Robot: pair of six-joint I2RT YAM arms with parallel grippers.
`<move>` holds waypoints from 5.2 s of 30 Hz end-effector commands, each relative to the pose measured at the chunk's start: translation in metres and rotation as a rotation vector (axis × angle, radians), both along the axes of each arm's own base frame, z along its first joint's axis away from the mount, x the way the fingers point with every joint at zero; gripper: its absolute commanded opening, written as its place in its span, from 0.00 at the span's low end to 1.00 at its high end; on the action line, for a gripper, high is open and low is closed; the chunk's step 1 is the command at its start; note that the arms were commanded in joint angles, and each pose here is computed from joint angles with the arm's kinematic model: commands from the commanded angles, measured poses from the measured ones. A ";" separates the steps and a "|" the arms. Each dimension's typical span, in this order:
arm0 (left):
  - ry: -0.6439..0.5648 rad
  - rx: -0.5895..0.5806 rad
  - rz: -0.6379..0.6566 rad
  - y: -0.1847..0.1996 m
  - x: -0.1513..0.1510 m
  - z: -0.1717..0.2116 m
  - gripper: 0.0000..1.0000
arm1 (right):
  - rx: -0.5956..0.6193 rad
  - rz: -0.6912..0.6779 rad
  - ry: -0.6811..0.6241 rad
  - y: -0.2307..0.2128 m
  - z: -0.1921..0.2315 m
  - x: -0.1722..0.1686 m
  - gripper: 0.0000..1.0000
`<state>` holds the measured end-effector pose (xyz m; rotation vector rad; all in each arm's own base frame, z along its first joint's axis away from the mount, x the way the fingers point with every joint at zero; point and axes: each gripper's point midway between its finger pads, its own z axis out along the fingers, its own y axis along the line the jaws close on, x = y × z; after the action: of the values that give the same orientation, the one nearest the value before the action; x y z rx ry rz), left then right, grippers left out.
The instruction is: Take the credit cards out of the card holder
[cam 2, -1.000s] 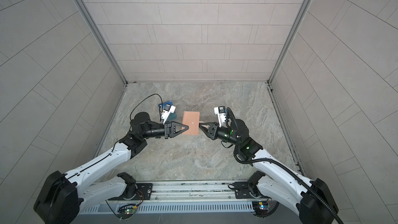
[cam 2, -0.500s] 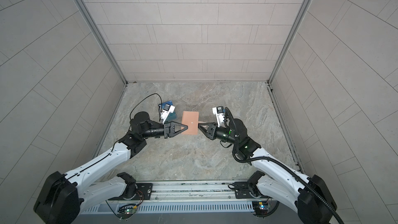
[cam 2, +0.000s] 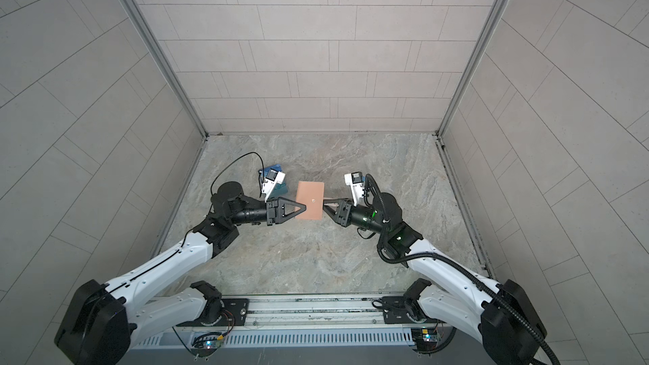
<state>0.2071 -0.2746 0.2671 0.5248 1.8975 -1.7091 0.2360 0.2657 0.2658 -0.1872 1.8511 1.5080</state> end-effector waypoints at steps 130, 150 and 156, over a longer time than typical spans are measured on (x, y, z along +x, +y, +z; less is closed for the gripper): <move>0.054 0.675 0.432 0.079 0.016 -0.208 0.35 | -1.313 -0.209 0.250 -0.023 -0.229 0.023 0.42; 0.140 0.643 0.598 0.106 0.026 -0.214 0.35 | -1.267 -0.203 0.053 -0.004 -0.152 0.012 0.87; 0.163 0.583 0.667 0.122 0.029 -0.208 0.35 | -1.181 -0.153 0.006 0.027 -0.125 0.009 0.86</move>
<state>0.2374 -0.1568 0.0587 -0.0356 2.3472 -0.7810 0.2484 0.2914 0.1426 -0.5240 2.4498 0.1800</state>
